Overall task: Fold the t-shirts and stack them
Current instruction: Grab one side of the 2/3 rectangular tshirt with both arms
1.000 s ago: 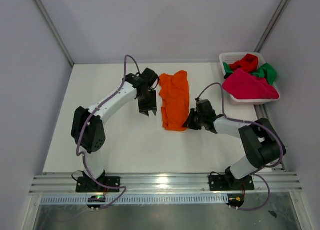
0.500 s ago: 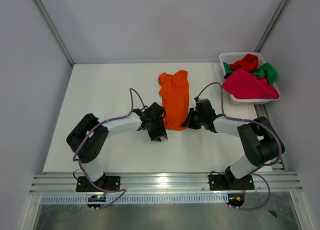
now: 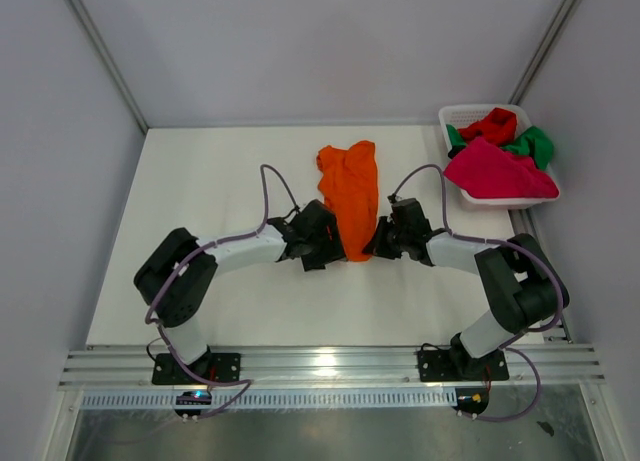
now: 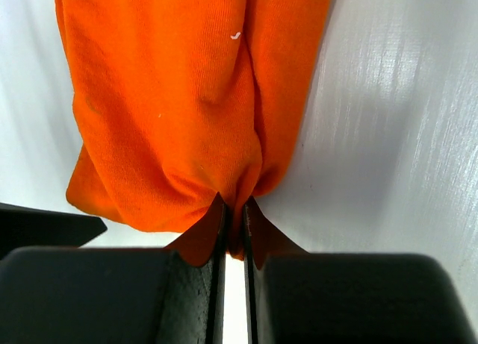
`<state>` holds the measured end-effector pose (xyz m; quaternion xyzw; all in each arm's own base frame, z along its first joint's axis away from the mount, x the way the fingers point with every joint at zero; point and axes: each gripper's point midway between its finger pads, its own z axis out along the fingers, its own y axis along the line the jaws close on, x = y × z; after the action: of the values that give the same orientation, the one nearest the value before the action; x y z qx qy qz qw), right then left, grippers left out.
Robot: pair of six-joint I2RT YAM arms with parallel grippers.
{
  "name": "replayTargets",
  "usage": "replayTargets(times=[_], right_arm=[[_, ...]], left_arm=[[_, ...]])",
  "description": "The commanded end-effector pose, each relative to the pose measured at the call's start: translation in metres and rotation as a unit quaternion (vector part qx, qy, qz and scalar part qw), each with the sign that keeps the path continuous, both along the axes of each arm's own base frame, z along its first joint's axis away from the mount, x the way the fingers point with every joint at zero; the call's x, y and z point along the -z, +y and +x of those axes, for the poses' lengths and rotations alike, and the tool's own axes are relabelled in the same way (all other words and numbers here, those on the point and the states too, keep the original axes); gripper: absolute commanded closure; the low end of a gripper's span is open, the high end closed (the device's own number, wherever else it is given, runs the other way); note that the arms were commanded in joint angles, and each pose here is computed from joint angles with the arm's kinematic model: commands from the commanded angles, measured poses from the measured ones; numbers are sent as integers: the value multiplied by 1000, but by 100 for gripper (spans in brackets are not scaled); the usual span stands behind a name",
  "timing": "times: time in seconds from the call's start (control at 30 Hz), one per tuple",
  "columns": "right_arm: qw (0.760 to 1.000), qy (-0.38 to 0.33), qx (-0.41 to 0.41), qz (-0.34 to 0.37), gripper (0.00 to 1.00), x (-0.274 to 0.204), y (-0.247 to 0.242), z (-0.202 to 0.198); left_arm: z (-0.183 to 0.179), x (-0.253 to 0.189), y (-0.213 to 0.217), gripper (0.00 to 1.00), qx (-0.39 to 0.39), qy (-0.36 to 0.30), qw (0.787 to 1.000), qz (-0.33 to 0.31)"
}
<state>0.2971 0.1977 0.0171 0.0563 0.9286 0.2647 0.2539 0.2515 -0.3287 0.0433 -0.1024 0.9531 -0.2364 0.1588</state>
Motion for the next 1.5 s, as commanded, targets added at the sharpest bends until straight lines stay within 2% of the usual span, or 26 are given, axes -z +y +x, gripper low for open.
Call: replayTargets(times=[0.0,0.13,0.33,1.03,1.3,1.47], right_arm=[[998,39,-13,-43,94,27,-14,-21],[997,49,-16,-51,94,27,-17,-27],[997,45,-21,-61,94,25,-21,-29],[996,48,-33,-68,94,24,-24,-34],[995,59,-36,-69,94,32,-24,-39],[995,69,-37,-61,94,39,-22,-42]], left_arm=[[23,-22,3,33,-1,-58,998,19],[28,-10,13,30,-1,-66,997,45],[37,1,21,31,-2,-58,997,59],[44,23,8,36,-5,-34,997,62],[38,3,7,40,-17,-27,999,40],[35,-32,12,39,-29,-55,998,12]])
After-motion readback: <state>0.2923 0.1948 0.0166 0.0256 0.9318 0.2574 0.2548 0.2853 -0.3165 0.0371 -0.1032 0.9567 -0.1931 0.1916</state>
